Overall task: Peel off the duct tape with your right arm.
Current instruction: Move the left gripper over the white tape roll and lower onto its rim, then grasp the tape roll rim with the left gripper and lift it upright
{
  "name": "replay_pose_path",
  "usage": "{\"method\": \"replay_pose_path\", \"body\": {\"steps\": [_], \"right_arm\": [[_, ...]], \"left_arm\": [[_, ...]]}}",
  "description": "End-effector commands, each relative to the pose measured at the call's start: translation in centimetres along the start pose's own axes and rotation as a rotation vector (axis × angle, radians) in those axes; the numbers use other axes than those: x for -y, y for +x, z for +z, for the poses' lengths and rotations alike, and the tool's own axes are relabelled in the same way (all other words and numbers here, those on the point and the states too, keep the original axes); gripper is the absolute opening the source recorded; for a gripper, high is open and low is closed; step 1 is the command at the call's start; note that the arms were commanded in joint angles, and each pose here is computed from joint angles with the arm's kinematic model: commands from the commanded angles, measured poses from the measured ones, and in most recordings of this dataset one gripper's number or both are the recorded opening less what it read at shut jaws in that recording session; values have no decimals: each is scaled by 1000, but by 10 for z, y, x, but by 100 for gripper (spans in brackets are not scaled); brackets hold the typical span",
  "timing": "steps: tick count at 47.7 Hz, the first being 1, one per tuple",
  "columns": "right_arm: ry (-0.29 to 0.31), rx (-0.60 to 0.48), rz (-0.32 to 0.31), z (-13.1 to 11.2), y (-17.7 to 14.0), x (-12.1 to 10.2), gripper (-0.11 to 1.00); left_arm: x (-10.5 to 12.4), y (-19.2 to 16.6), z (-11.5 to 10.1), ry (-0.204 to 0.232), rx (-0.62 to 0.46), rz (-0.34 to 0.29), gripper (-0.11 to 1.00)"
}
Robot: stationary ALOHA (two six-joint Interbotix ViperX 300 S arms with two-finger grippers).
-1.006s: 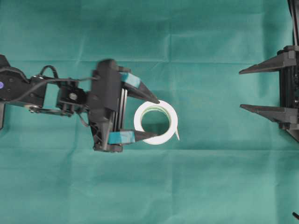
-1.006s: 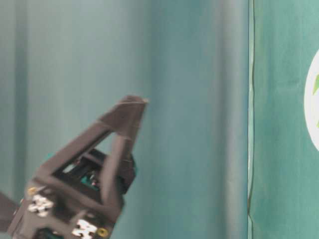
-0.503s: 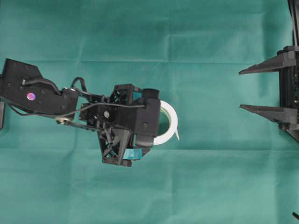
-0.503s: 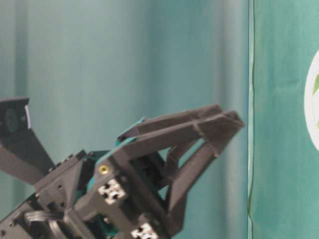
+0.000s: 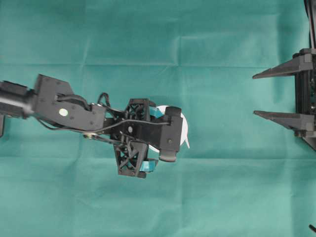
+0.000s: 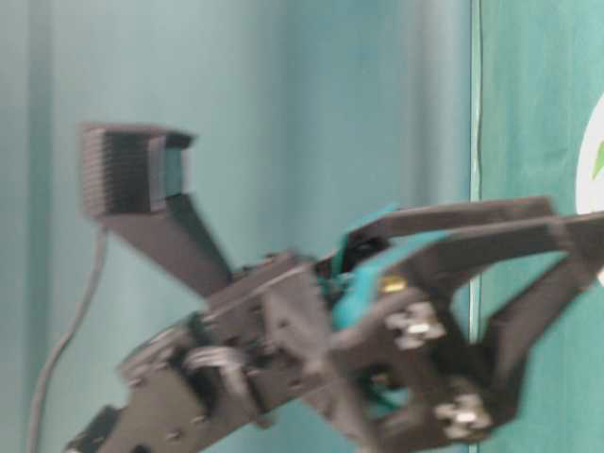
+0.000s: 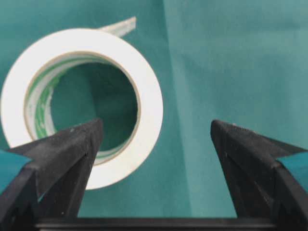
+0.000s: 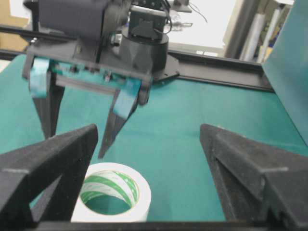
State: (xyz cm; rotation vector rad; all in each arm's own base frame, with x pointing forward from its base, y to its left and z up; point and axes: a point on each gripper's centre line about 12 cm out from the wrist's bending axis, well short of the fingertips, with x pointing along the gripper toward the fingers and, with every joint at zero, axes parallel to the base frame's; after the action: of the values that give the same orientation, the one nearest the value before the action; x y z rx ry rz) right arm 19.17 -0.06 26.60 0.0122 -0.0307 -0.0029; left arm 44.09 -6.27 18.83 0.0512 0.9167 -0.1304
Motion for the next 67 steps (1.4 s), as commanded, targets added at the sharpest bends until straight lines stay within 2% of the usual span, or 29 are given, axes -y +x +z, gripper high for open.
{"method": "replay_pose_path", "body": {"steps": [1,11,18,21,47,67], "right_arm": [[0,17,1,5,2,0,82],[0,14,1,4,2,0,82],[0,14,1,4,2,0,81],[0,12,1,3,2,0,81],[0,28,1,-3,0,0,81],[0,17,1,-8,-2,0,81]], "left_arm": [[0,-2,7,-1,21,-1,98],[0,12,-6,6,-26,1,98],[0,16,-12,49,-43,0,99],[0,17,-12,54,-43,-1,98],[2,39,6,56,-52,-3,98],[-3,59,-5,49,-106,1,98]]}}
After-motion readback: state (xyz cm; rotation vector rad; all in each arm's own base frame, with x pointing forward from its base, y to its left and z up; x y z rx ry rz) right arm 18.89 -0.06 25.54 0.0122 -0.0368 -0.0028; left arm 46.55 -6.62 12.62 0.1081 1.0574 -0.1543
